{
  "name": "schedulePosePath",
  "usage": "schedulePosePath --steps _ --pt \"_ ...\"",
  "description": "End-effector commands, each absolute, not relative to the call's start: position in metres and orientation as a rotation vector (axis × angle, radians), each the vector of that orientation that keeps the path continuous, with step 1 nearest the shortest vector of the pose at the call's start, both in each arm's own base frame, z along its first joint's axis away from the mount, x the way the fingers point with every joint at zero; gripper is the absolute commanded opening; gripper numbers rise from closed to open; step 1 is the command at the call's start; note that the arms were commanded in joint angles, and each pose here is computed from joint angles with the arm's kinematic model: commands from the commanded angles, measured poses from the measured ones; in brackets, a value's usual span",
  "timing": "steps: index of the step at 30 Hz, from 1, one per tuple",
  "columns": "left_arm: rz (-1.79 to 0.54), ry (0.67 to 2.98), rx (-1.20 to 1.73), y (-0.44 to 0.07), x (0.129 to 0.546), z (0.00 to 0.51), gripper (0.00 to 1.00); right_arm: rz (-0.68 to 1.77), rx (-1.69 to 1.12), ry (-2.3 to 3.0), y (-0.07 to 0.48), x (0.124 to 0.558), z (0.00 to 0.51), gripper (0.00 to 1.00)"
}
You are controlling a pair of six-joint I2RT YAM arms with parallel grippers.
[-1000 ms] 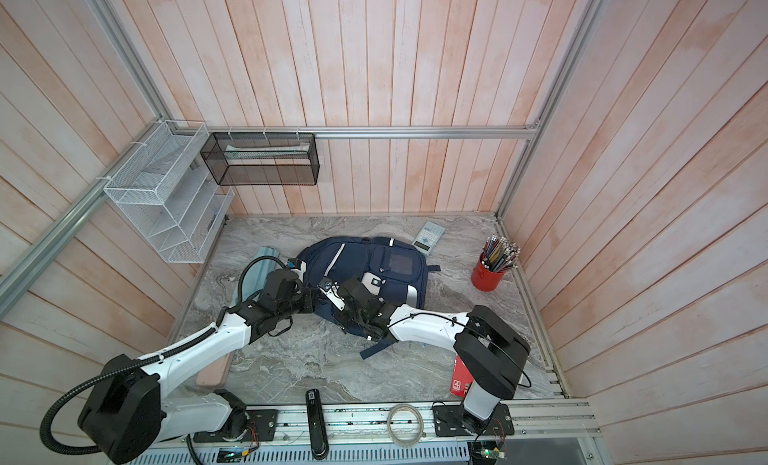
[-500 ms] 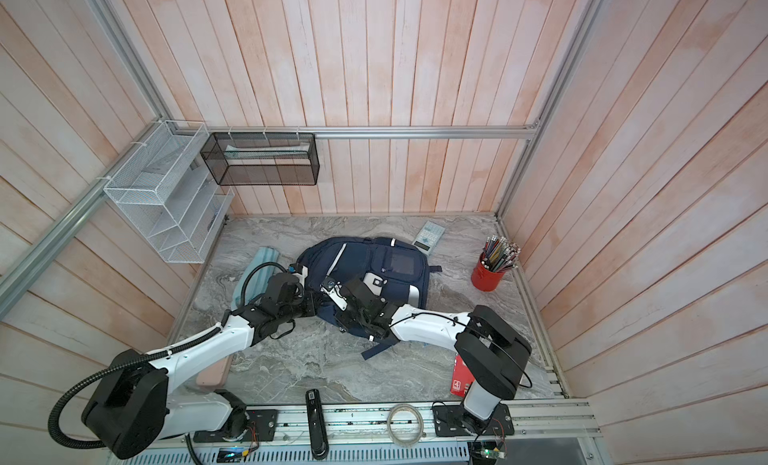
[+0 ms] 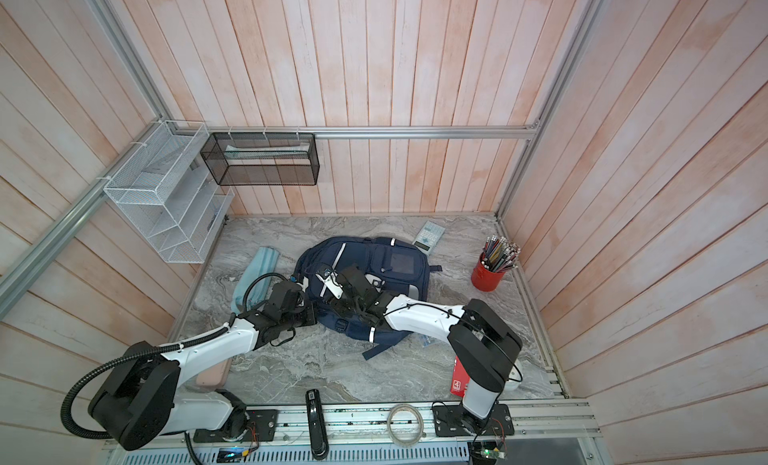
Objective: Pack the student bag
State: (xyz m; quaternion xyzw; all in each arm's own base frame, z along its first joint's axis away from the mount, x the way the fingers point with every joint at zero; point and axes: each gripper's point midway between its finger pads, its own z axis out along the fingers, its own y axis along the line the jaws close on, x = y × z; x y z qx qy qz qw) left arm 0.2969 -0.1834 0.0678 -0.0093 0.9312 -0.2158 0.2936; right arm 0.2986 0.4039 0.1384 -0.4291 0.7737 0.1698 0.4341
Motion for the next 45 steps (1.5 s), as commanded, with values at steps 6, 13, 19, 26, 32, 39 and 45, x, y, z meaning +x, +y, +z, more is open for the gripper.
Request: schedulePosePath --steps 6,13,19,26,32,39,45 --pt "-0.577 2.489 -0.04 -0.181 0.294 0.061 0.04 0.204 -1.144 1.99 0.412 0.314 0.098 0.63" --pt "-0.572 2.489 -0.05 -0.178 0.294 0.061 0.05 0.034 -1.146 2.027 0.398 0.332 0.076 0.49" --pt "-0.642 2.413 -0.038 -0.182 0.292 0.088 0.08 0.24 -1.148 1.975 0.41 0.323 0.11 0.0" --pt "-0.706 2.252 0.006 -0.183 0.291 0.155 0.33 0.41 -1.08 1.899 0.412 0.312 0.165 0.0" --pt "-0.683 2.282 0.069 -0.189 0.296 0.144 0.43 0.465 -1.043 1.88 0.41 0.312 0.183 0.0" --pt "-0.536 2.287 0.043 -0.174 0.298 0.132 0.43 0.556 -0.984 1.863 0.401 0.314 0.199 0.0" --pt "-0.57 2.253 0.202 -0.196 0.299 0.125 0.37 0.628 -0.991 1.852 0.406 0.307 0.204 0.0"
